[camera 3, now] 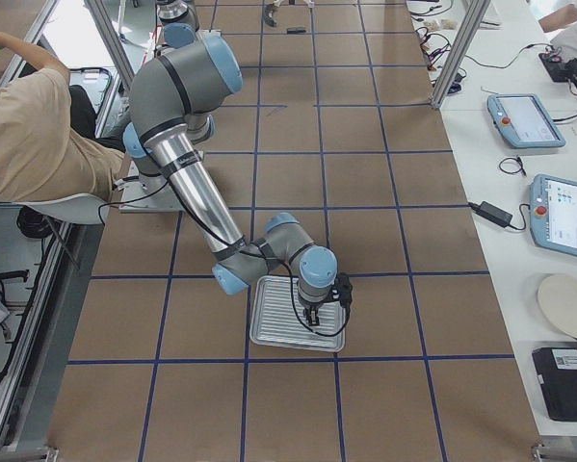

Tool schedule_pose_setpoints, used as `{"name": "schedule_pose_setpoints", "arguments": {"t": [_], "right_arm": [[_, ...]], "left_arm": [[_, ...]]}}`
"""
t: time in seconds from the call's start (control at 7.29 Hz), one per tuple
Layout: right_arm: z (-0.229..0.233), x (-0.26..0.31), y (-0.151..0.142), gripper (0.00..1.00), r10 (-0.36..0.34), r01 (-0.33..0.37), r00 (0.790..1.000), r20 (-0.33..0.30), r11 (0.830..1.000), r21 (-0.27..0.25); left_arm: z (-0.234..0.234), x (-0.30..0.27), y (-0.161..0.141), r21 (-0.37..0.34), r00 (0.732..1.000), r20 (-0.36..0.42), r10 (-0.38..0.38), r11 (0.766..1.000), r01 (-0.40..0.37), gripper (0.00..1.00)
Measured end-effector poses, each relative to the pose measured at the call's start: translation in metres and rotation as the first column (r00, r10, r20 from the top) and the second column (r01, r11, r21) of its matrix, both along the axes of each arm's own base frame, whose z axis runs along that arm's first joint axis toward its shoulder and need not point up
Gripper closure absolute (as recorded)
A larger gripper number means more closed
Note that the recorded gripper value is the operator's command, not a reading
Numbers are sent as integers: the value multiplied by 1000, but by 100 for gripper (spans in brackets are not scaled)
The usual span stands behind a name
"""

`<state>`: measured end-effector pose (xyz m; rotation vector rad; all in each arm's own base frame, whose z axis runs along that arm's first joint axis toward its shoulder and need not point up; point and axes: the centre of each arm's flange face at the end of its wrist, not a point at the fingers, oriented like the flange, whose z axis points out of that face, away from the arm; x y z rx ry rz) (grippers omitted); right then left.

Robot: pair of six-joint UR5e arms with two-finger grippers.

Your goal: Place bearing gear from tray to pile

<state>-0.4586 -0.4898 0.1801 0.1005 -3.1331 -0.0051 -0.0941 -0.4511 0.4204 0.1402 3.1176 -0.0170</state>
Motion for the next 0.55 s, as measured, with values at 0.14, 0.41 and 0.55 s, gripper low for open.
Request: {"name": "schedule_pose_setpoints", "arguments": {"t": [0.14,0.41,0.55], "right_arm": [[-1,0,0,70,0,0,1000,0,1000,4],[-3,0,2,97,4,-4,1000,-5,1000,21],[-2,-1,3,100,14,-13,1000,-21,999,45]], "left_arm": [[1,0,0,-2,1000,3,0,1000,0,0],[-3,2,-1,8,1000,24,-1,1000,1,0],[-4,3,-3,10,1000,29,-1,1000,1,0]]}}
